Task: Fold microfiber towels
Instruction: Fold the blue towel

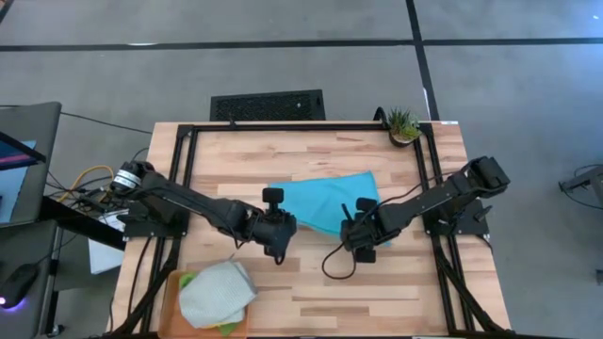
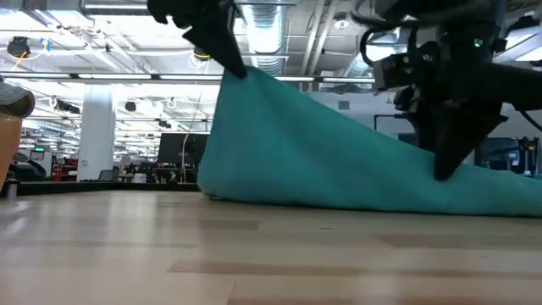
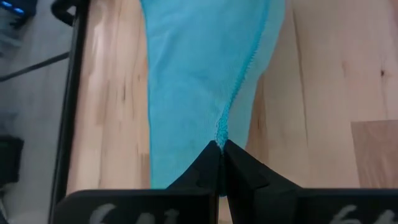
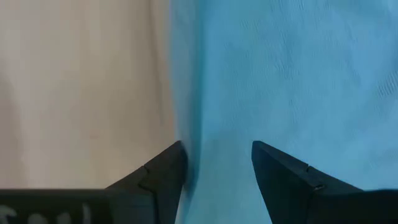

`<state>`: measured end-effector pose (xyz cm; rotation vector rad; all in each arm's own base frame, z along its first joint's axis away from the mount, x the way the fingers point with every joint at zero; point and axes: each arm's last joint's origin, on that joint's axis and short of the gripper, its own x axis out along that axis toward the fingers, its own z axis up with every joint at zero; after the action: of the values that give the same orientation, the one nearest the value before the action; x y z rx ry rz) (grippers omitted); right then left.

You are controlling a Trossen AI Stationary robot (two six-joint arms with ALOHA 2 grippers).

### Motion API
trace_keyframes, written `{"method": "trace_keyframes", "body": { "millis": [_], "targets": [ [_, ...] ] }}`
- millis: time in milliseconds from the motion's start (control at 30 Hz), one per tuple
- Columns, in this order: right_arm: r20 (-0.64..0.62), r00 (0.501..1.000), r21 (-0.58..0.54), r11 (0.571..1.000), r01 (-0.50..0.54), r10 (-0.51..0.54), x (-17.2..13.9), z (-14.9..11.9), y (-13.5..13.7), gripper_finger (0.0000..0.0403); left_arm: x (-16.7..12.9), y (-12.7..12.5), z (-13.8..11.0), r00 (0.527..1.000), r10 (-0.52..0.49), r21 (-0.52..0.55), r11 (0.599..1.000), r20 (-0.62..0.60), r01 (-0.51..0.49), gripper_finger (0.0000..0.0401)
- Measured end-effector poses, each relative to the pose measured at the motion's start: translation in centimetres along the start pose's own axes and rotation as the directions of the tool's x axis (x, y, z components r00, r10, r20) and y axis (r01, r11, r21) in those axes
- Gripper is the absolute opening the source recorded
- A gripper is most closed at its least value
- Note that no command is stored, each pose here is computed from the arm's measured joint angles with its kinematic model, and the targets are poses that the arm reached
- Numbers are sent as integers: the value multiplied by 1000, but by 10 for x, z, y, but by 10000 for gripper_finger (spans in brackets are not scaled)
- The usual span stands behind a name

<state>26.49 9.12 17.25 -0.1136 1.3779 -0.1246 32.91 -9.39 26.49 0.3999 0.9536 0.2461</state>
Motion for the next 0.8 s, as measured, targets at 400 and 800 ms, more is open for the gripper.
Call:
{"method": "trace_keyframes", "body": {
  "millis": [400,800],
  "targets": [
    [-114,993,13,999,40,-38,34,-6,7,211,-23,7,6,997,69,-28,997,-16,-70,0],
    [-182,982,23,999,48,-43,31,-19,21,211,-36,15,3,997,59,-65,996,-41,-62,0]
  ]
}}
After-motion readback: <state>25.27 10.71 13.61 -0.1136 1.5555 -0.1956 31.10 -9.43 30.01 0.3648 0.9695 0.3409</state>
